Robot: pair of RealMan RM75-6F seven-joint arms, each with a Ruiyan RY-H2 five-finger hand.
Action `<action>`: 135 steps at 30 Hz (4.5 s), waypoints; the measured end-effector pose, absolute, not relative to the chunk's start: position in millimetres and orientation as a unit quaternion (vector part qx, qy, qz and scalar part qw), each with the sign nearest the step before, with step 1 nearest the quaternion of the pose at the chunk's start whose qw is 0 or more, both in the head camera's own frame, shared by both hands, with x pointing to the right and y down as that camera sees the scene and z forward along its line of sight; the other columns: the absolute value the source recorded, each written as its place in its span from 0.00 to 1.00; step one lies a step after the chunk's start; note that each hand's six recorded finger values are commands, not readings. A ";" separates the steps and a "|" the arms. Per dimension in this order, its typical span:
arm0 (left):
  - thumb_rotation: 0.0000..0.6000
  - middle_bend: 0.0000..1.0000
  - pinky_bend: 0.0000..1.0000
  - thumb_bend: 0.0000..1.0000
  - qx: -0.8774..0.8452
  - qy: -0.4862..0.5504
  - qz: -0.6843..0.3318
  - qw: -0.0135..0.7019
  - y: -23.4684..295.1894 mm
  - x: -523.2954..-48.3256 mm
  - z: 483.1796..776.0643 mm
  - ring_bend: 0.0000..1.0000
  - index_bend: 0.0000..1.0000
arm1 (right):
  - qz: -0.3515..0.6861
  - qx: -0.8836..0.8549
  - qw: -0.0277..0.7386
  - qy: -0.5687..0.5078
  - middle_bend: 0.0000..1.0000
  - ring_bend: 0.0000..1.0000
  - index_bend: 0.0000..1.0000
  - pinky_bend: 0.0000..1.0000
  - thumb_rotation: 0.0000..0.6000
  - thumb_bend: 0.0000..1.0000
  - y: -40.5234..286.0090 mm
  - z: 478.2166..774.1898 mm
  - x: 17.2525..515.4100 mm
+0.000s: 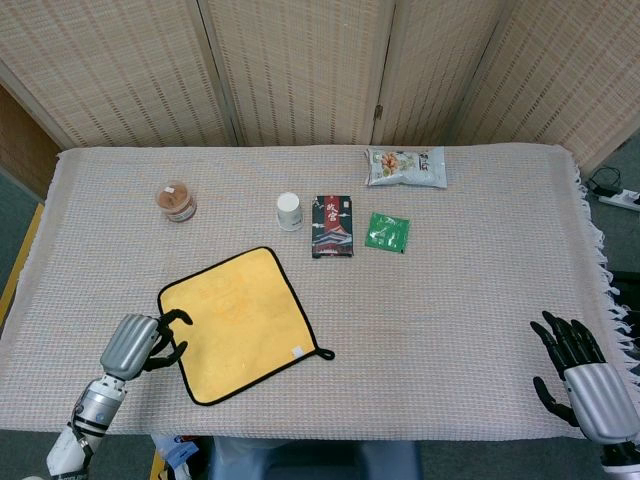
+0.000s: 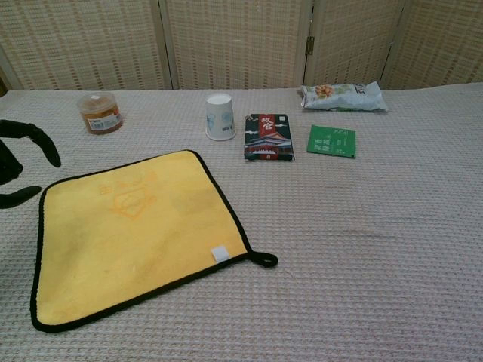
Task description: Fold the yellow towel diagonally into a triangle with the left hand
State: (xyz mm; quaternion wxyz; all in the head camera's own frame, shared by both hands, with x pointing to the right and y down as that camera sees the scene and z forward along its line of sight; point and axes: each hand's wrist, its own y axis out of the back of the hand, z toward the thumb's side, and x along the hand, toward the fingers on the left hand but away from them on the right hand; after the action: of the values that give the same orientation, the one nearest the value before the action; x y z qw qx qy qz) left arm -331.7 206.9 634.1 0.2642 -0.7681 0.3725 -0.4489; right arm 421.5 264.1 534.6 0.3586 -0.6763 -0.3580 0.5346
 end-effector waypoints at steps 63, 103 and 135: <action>1.00 1.00 1.00 0.51 -0.774 0.337 -0.510 0.169 45.0 -216.2 808.7 1.00 0.37 | 0.617 -0.645 0.249 -0.376 0.00 0.00 0.00 0.00 1.00 0.49 247.3 576.1 485.3; 1.00 1.00 1.00 0.51 -0.763 0.318 -0.520 0.213 49.2 -218.4 816.3 1.00 0.55 | 0.613 -0.652 0.244 -0.374 0.00 0.00 0.00 0.00 1.00 0.49 250.5 575.1 483.6; 1.00 1.00 1.00 0.51 -0.763 0.352 -0.399 0.368 156.0 -241.1 709.5 1.00 0.56 | 0.571 -0.683 0.270 -0.367 0.00 0.00 0.00 0.00 1.00 0.49 261.8 555.3 459.1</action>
State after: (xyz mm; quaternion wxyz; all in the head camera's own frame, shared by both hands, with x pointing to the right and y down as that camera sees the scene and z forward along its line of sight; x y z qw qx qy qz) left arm -241.1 156.0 709.5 0.3678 -0.7627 0.3520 -0.3989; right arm 459.1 261.8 555.3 0.2698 -0.6834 -0.3669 0.5706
